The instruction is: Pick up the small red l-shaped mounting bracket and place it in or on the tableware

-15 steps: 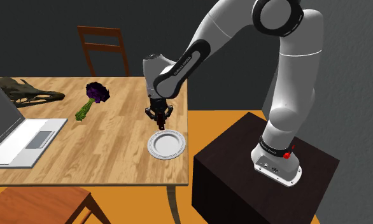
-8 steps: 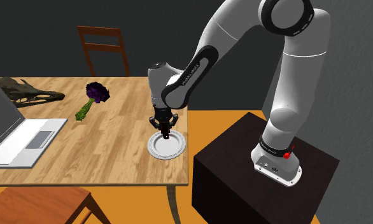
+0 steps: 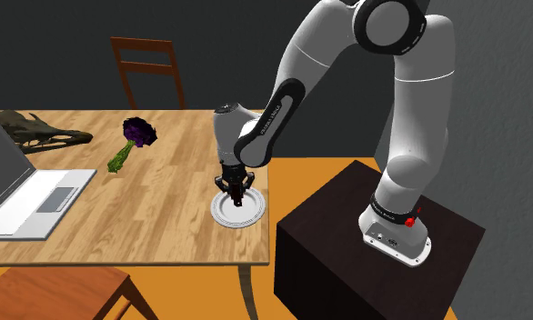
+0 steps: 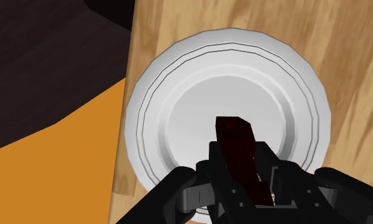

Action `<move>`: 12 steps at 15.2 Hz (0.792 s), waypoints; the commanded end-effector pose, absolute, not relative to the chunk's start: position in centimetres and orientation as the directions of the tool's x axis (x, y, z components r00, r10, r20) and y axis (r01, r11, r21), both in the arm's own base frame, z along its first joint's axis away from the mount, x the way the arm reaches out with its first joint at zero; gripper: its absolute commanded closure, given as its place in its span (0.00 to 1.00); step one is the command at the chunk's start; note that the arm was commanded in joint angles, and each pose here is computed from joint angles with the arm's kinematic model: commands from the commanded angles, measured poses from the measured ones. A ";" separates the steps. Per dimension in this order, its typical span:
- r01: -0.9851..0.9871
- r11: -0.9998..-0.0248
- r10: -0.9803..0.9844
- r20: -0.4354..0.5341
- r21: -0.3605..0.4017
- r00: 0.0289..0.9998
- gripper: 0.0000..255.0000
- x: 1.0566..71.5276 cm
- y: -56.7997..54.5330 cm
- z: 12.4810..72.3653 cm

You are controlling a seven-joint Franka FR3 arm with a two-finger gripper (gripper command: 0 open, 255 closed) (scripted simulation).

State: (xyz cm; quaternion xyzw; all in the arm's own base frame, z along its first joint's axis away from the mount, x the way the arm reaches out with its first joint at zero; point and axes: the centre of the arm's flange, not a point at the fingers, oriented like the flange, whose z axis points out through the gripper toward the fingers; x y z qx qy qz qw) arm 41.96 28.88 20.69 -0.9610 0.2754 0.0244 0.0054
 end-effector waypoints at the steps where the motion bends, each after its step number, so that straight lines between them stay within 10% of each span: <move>1: -0.529 -0.848 -0.529 -0.050 0.003 0.847 1.00 41.9 28.8 19.6; 9: -0.529 -0.848 -0.529 -0.050 0.003 0.847 1.00 41.9 28.8 19.5; 10: -0.529 -0.848 -0.529 -0.050 0.003 0.847 0.00 41.9 28.8 19.5; 12: -0.529 -0.848 -0.529 -0.050 0.003 0.847 0.00 41.9 28.8 19.5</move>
